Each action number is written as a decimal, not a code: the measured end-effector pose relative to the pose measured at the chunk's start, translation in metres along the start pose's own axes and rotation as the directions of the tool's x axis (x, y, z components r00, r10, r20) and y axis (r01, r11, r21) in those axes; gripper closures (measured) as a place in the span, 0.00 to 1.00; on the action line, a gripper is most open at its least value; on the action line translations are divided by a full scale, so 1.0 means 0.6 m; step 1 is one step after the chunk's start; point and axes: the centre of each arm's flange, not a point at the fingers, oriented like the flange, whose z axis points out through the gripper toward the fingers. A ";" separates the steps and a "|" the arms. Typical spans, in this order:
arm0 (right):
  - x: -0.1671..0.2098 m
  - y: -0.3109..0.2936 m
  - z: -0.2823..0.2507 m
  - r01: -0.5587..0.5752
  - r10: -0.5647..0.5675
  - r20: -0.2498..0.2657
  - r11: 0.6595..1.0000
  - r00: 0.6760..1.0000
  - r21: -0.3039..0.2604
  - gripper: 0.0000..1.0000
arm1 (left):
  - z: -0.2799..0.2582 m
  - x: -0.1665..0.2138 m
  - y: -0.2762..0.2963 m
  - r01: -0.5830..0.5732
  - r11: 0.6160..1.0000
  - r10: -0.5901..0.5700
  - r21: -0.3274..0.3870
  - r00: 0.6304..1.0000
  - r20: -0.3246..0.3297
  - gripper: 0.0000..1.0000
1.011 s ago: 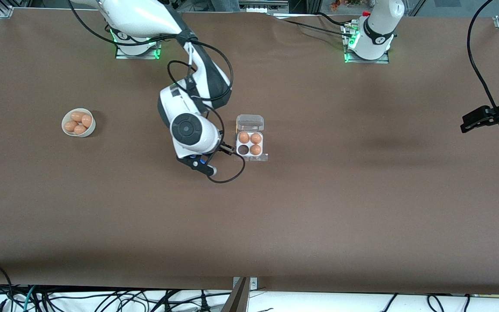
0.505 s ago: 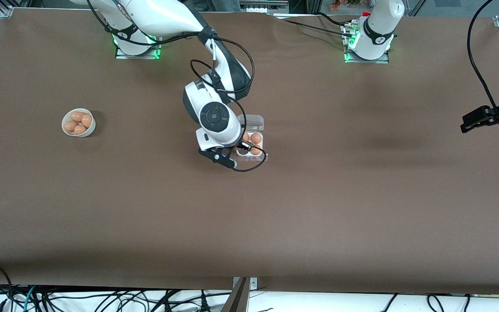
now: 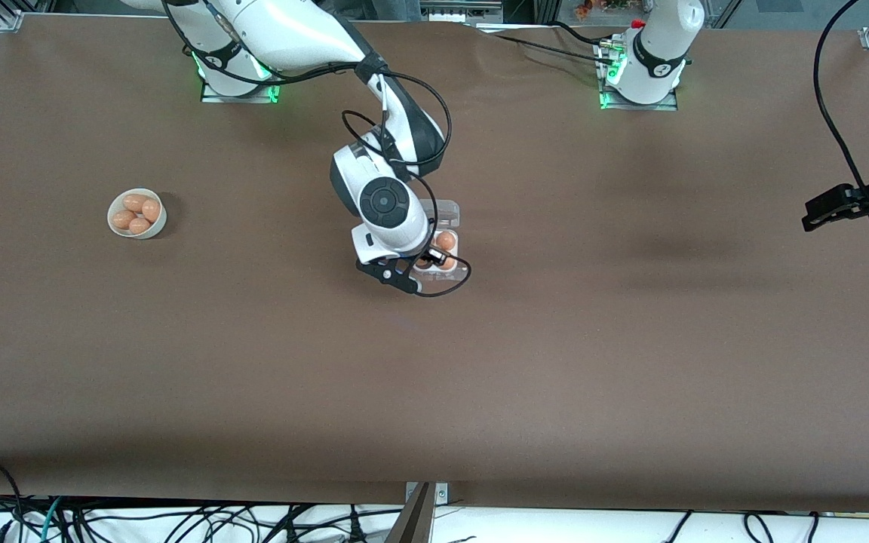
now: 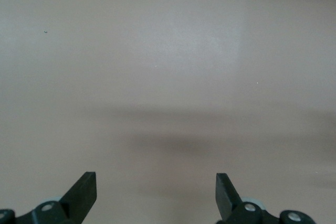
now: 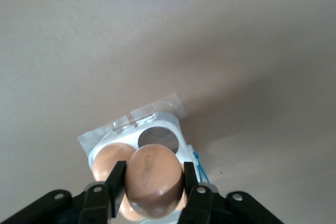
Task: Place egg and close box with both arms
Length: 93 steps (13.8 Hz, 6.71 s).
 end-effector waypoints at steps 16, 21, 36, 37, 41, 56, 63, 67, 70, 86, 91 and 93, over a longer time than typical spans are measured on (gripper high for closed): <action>-0.002 0.001 0.056 -0.018 0.019 0.033 1.000 0.999 -0.017 0.17 | 0.000 0.000 0.000 0.000 1.000 0.000 0.000 1.000 0.000 0.00; 0.015 -0.011 0.023 -0.022 0.022 -0.003 0.999 1.000 0.033 0.00 | 0.000 0.000 0.000 0.000 1.000 0.000 0.000 1.000 0.000 0.00; 0.236 0.137 -0.166 0.024 -0.030 -0.138 0.999 0.990 -0.044 0.00 | 0.041 -0.049 0.254 -0.078 0.956 0.144 -0.282 0.964 0.222 0.39; 0.243 0.147 -0.182 0.027 -0.032 -0.133 0.999 0.991 -0.042 0.00 | 0.050 -0.054 0.278 -0.057 0.951 0.140 -0.304 0.956 0.258 0.49; 0.279 0.214 -0.243 0.034 -0.036 -0.076 0.999 0.996 -0.037 0.00 | 0.087 -0.089 0.412 -0.063 0.957 0.162 -0.283 0.925 0.343 0.90; 0.259 0.646 -0.558 0.375 -0.385 -0.117 0.922 0.915 -0.101 0.00 | 0.385 -0.214 0.767 -0.094 0.970 0.221 -0.223 0.721 0.657 0.99; 0.254 0.711 -0.663 0.314 -0.327 -0.165 0.944 0.931 -0.097 0.00 | 0.467 -0.237 0.874 -0.043 0.981 0.151 -0.188 0.778 0.609 0.99; 0.255 0.714 -0.663 0.311 -0.323 -0.162 0.945 0.932 -0.097 0.00 | 0.511 -0.249 0.897 -0.026 0.985 0.125 -0.171 0.788 0.603 0.99; 0.259 0.709 -0.660 0.314 -0.326 -0.171 0.945 0.930 -0.096 0.00 | 0.520 -0.233 0.891 -0.005 0.986 0.104 -0.168 0.802 0.589 0.99; 0.274 0.697 -0.643 0.321 -0.334 -0.174 0.942 0.927 -0.097 0.00 | 0.392 -0.055 0.802 0.091 0.976 -0.013 -0.197 0.931 0.364 0.89; 0.274 0.697 -0.643 0.321 -0.334 -0.174 0.942 0.926 -0.097 0.00 | 0.223 0.056 0.610 -0.013 0.997 0.028 -0.078 0.982 0.187 0.39; 0.274 0.697 -0.643 0.321 -0.334 -0.174 0.942 0.927 -0.097 0.00 | 0.160 0.085 0.514 -0.063 0.998 0.065 -0.015 0.991 0.116 0.19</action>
